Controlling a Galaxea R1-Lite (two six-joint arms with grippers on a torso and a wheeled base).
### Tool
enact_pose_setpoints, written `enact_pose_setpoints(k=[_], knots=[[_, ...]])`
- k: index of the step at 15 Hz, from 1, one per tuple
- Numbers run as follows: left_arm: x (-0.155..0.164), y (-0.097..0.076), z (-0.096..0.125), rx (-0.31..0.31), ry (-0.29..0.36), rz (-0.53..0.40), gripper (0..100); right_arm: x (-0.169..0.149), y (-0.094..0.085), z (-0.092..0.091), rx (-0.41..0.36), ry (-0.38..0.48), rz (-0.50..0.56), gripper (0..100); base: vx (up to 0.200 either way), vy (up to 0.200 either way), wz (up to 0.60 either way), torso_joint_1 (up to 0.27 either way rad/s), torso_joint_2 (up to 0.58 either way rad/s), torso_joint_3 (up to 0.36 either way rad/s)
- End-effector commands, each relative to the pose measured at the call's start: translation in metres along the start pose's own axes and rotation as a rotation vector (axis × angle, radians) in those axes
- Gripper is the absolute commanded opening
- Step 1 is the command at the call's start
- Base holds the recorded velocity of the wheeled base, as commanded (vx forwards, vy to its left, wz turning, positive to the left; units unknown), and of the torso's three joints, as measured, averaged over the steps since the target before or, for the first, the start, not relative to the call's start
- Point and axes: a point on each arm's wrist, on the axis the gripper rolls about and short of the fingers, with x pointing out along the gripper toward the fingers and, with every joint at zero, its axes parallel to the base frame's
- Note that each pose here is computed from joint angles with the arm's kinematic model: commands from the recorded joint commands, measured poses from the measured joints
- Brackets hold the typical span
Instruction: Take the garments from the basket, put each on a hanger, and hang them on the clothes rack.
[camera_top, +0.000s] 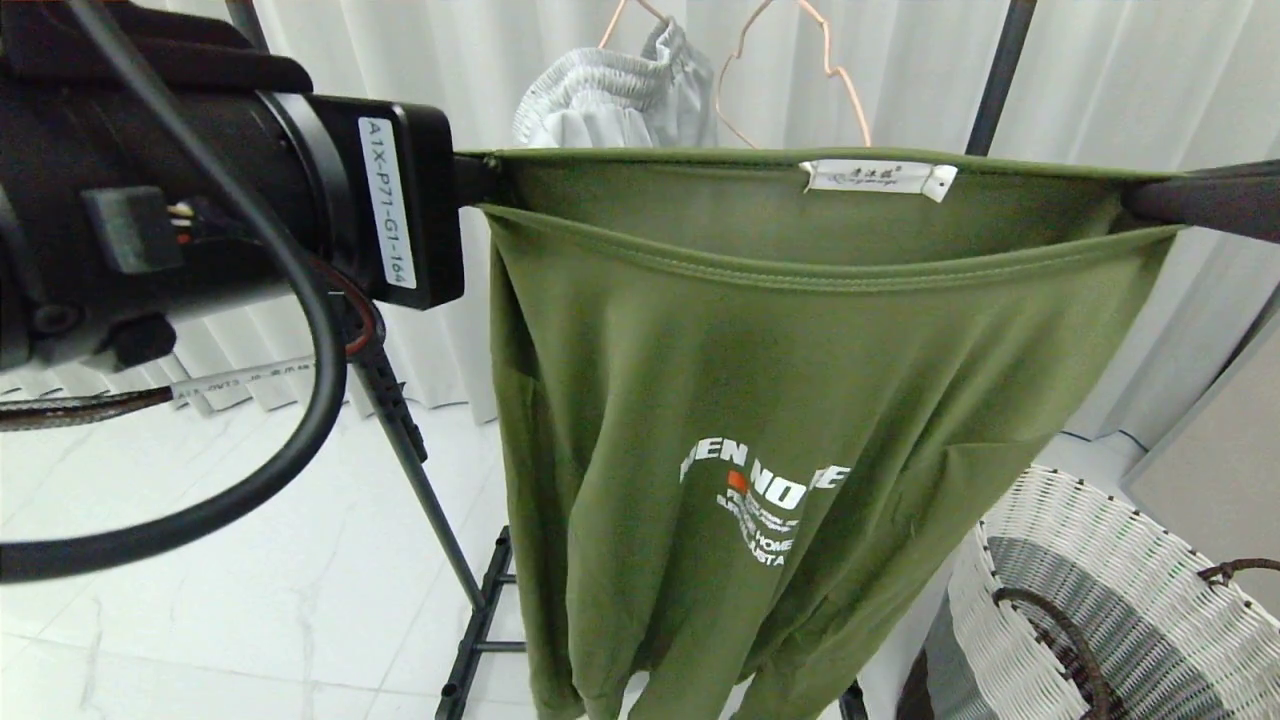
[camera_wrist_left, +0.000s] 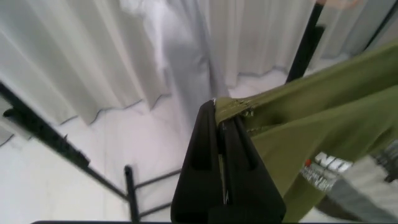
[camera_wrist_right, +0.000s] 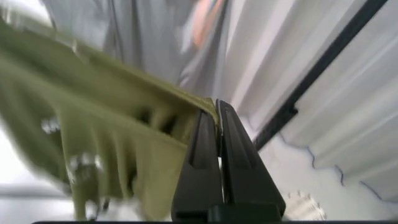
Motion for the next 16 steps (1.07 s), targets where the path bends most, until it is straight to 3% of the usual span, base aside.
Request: enact_pose_setpoints(k=[1, 4, 8, 13, 16], knots=[[0.013, -0.011, 0.005, -0.013, -0.029, -0.012, 0, -0.045, -0.006, -0.003, -0.001, -0.027, 0.143, 0, 0.000, 0.000, 0.00, 0.000, 0.00, 0.000], [0.026, -0.021, 0.014, -0.014, -0.055, -0.018, 0, -0.060, 0.005, -0.014, -0.031, 0.004, 0.382, 0, 0.000, 0.000, 0.00, 0.000, 0.00, 0.000], [0.039, -0.029, 0.021, -0.008, -0.064, -0.020, 0, -0.060, 0.025, -0.019, -0.075, 0.016, 0.569, 0, 0.000, 0.000, 0.00, 0.000, 0.00, 0.000], [0.035, -0.027, 0.023, -0.010, -0.070, -0.028, 0, -0.062, 0.024, -0.020, -0.074, 0.013, 0.569, 0, 0.000, 0.000, 0.00, 0.000, 0.00, 0.000], [0.019, -0.018, 0.023, 0.006, -0.043, -0.034, 0, -0.056, 0.018, -0.020, -0.065, 0.035, 0.408, 0, 0.000, 0.000, 0.00, 0.000, 0.00, 0.000]])
